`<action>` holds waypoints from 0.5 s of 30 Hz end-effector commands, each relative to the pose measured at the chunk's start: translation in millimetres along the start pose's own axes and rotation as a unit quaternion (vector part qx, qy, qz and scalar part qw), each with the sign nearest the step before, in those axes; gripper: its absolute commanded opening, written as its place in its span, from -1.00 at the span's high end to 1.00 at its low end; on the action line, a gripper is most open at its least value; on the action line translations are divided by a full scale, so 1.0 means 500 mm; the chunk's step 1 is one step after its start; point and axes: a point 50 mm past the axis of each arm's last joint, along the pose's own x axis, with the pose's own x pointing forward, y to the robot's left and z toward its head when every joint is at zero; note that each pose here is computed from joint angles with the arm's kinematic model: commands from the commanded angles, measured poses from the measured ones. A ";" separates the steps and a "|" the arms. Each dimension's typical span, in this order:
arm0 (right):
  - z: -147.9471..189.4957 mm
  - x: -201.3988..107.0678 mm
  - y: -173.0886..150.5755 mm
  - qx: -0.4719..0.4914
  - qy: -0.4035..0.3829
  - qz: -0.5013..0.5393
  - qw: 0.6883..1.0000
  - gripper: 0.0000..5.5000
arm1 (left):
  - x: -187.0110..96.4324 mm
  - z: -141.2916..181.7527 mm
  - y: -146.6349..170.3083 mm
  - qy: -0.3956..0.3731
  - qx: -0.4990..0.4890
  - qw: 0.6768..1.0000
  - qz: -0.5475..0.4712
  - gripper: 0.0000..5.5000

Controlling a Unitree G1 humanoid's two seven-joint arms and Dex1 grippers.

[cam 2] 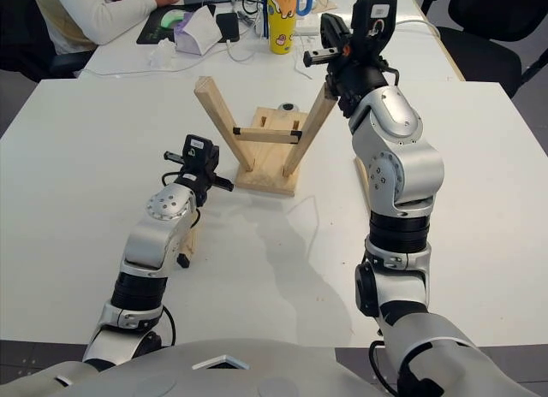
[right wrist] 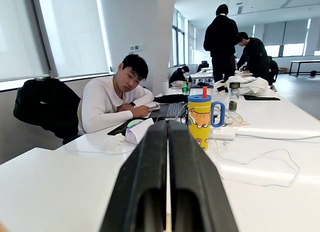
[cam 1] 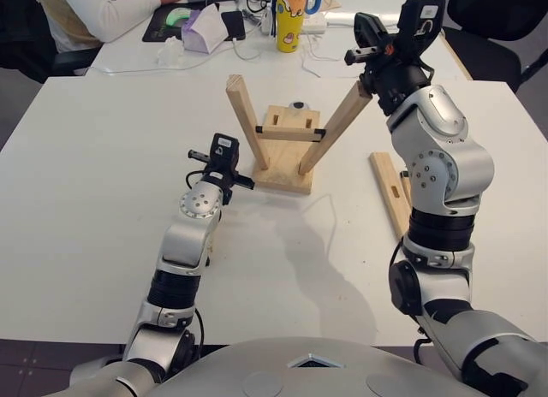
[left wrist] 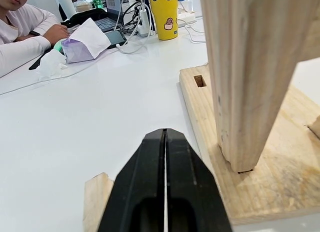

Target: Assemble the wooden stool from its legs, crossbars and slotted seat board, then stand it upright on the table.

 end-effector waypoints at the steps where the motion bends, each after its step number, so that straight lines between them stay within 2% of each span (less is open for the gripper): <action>1: 0.075 -0.003 -0.046 -0.010 -0.123 -0.067 0.990 1.00 | -0.002 0.009 0.013 -0.007 -0.007 1.000 0.010 1.00; 4: 0.058 -0.005 -0.084 -0.049 -0.103 -0.095 0.989 1.00 | -0.015 0.016 0.025 -0.013 -0.037 0.999 0.005 1.00; 9: -0.077 -0.062 -0.133 -0.115 0.009 -0.095 0.989 1.00 | -0.051 0.010 0.040 0.002 -0.088 0.996 -0.028 1.00; 12: -0.156 -0.113 -0.146 -0.128 0.067 -0.099 0.985 1.00 | -0.076 0.005 0.036 0.015 -0.106 0.993 -0.052 0.83; 15: -0.212 -0.155 -0.132 -0.129 0.102 -0.092 0.982 1.00 | -0.102 0.012 0.037 0.033 -0.121 0.989 -0.077 0.64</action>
